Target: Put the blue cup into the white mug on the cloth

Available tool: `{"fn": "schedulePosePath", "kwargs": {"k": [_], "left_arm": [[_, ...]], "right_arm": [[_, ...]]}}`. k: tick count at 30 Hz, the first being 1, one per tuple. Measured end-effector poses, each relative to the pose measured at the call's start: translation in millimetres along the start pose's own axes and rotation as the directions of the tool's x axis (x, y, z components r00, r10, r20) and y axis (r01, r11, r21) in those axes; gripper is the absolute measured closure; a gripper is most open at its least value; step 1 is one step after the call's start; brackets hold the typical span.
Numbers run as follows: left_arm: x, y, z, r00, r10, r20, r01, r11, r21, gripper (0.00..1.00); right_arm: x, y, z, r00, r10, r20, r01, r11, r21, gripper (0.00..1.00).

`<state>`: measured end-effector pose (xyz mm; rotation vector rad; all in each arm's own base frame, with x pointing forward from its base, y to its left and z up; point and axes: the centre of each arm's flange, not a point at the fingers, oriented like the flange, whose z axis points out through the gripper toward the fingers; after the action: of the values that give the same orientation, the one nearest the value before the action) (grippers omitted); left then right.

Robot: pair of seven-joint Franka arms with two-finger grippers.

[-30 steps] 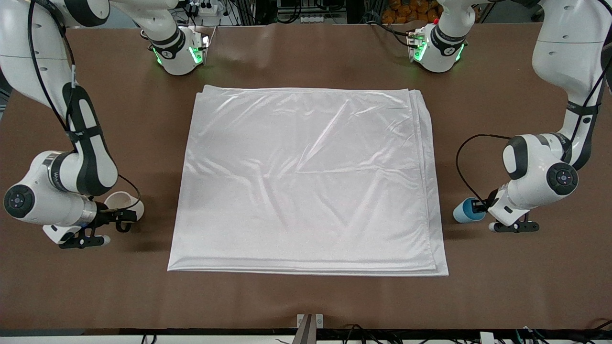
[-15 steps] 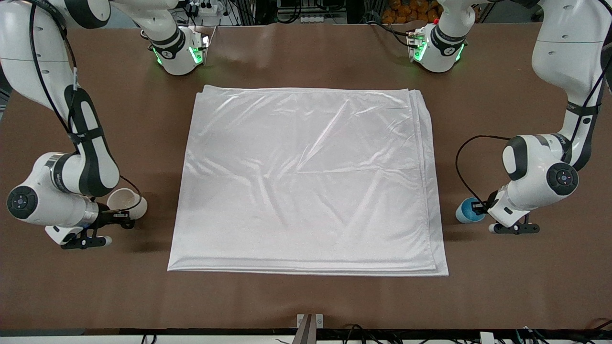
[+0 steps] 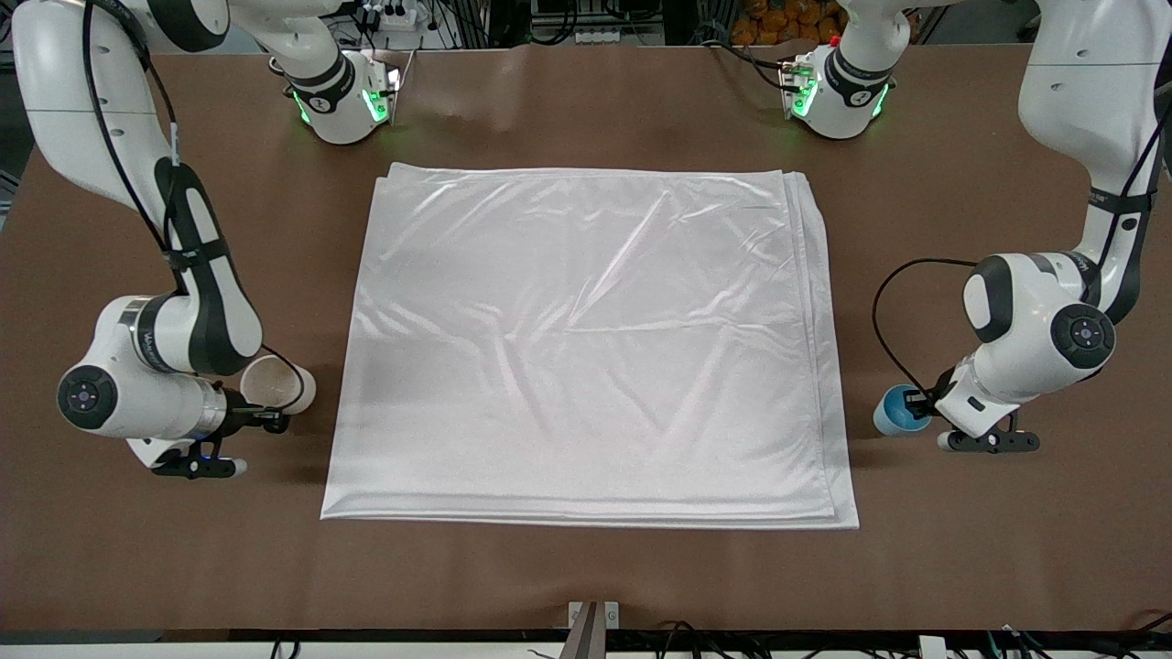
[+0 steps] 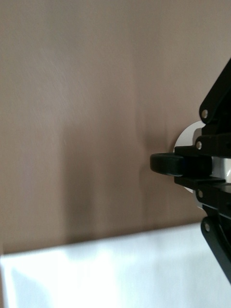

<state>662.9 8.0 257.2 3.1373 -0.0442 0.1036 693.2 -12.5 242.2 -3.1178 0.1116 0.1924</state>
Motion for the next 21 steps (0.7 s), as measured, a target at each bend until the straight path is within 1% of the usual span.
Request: {"fn": "schedulePosePath", "kwargs": {"k": [4,7,9,13,17,21], "left_arm": [[2.6,8.9,-16.1,1.0,0.014,-0.016,-0.014,1.0,0.001,0.96],[3.9,12.9,-27.0,0.999,0.02,-0.025,-0.02,1.0,0.002,0.96],[4.5,14.0,-33.9,0.999,0.023,-0.029,-0.023,1.0,0.003,0.96],[5.5,14.7,-48.0,0.999,0.026,-0.032,-0.026,1.0,0.005,0.96],[6.3,14.9,-59.9,0.999,0.028,-0.027,-0.028,1.0,0.007,0.96],[8.3,18.5,-70.8,0.999,0.035,-0.02,-0.035,0.999,0.005,0.96]], "right_arm": [[-4.2,-46.6,-14.1,0.995,0.091,0.031,-0.091,0.996,-0.005,0.81],[-11.1,-90.0,-28.6,0.985,0.164,0.051,-0.164,0.987,-0.007,0.81],[-16.7,-119.8,-38.7,0.976,0.21,0.055,-0.21,0.978,-0.002,0.81],[-27.1,-170.2,-54.4,0.953,0.298,0.055,-0.299,0.954,0.025,0.81],[-34.7,-201.4,-63.6,0.928,0.368,0.061,-0.371,0.927,0.049,0.81],[-43.2,-226.7,-66.4,0.899,0.432,0.069,-0.436,0.899,0.053,0.81]]}}
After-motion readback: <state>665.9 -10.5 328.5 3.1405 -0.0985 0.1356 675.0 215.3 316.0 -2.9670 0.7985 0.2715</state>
